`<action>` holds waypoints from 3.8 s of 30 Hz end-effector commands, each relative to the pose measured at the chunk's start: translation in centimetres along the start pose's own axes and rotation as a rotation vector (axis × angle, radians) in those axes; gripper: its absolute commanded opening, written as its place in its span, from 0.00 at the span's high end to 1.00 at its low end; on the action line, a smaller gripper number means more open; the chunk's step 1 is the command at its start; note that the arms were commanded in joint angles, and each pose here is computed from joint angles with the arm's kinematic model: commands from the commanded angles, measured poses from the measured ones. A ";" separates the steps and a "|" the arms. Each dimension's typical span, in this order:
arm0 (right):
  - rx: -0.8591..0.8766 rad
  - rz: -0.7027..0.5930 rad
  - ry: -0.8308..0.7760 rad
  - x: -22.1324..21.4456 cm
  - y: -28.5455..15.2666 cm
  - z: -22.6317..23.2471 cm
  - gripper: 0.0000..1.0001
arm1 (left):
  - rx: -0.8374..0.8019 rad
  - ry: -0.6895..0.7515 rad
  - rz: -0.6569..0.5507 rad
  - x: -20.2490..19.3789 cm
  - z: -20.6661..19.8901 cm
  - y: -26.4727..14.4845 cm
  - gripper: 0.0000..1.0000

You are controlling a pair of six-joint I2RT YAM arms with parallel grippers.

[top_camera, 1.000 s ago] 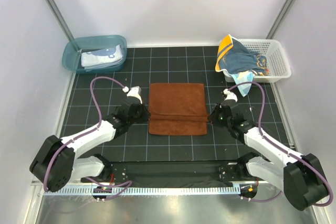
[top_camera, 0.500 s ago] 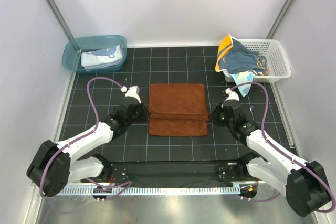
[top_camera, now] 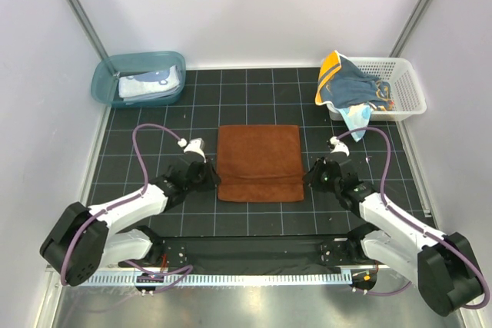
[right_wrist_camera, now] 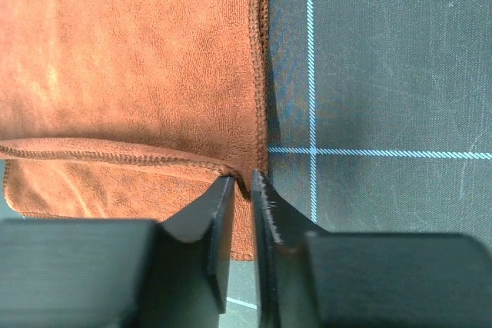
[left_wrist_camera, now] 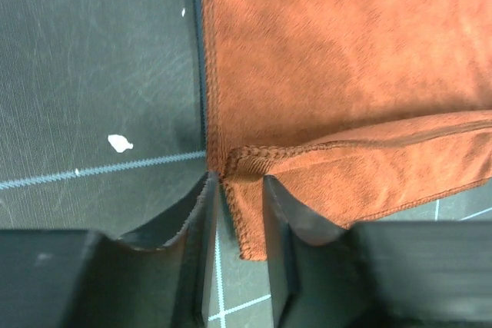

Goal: Fold and stack the towels
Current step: Fold the towel

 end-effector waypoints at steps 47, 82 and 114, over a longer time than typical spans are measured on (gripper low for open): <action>-0.108 -0.055 0.001 3.6 4.1 2.0 0.58 | -0.041 0.103 0.238 -2.4 -4.2 0.8 0.75; -0.055 -0.045 -0.025 4.2 3.2 4.3 0.57 | 0.010 0.173 0.308 -5.9 -2.7 -0.4 0.76; -0.018 -0.090 0.032 4.3 -0.8 5.7 0.59 | 0.026 0.173 0.314 -5.9 -2.4 -1.0 0.76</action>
Point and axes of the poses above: each gripper's point midway between its finger pads, its own y axis out along the fingers, its own z axis along the line the jaws close on, x = y × z, the point moved 2 cm from there along -y, back along the fingers, and after that the axes turned 10 degrees about y, right-handed, at the moved point
